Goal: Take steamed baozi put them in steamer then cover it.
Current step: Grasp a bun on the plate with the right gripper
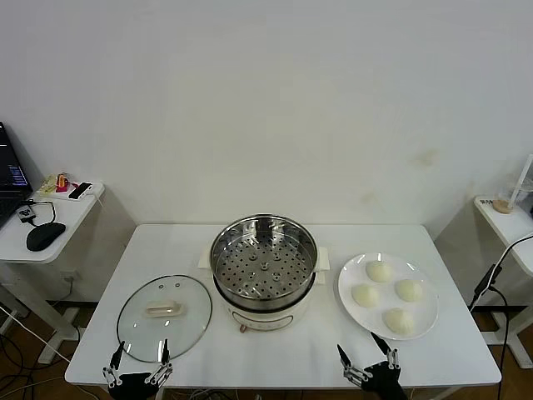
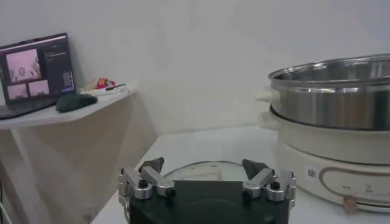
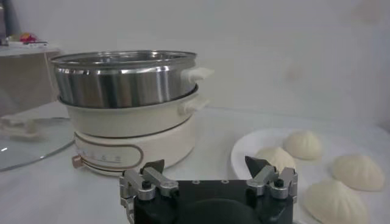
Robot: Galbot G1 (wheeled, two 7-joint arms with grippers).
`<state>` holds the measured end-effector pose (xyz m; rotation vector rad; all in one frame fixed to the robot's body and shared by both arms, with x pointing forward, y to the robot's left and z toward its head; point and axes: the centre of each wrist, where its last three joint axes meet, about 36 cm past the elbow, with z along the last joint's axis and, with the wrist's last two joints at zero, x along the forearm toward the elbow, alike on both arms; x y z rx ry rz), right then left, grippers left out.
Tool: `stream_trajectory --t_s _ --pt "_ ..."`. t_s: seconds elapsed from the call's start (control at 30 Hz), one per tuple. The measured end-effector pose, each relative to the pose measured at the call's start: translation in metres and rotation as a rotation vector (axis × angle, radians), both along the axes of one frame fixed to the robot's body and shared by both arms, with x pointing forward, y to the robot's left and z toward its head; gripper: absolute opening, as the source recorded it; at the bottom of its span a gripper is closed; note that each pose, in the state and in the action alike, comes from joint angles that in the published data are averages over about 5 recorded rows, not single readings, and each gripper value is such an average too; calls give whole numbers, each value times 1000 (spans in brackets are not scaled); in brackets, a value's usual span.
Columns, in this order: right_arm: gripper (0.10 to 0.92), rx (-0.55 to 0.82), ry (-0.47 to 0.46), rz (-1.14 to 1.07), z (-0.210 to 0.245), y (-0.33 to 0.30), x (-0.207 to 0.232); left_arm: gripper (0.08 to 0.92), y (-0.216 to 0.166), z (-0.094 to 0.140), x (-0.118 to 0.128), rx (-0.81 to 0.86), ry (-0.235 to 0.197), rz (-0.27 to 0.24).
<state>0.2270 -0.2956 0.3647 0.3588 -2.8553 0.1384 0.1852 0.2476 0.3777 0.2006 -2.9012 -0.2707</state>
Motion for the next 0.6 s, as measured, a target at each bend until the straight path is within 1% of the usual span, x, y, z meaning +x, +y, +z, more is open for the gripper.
stream_trajectory --t_s 0.13,0.3,0.47,0.6 --pt "823 -64 -20 -12 5 -15 10 823 1 5 3 20 3 -6" --pt "823 -217 -35 5 17 -47 34 823 5 13 7 63 9 -35" --pt "823 -392 -5 70 37 -82 66 823 5 21 13 101 -1 -71" --pt "823 -537 21 140 56 -107 99 823 5 25 16 125 -6 -87"
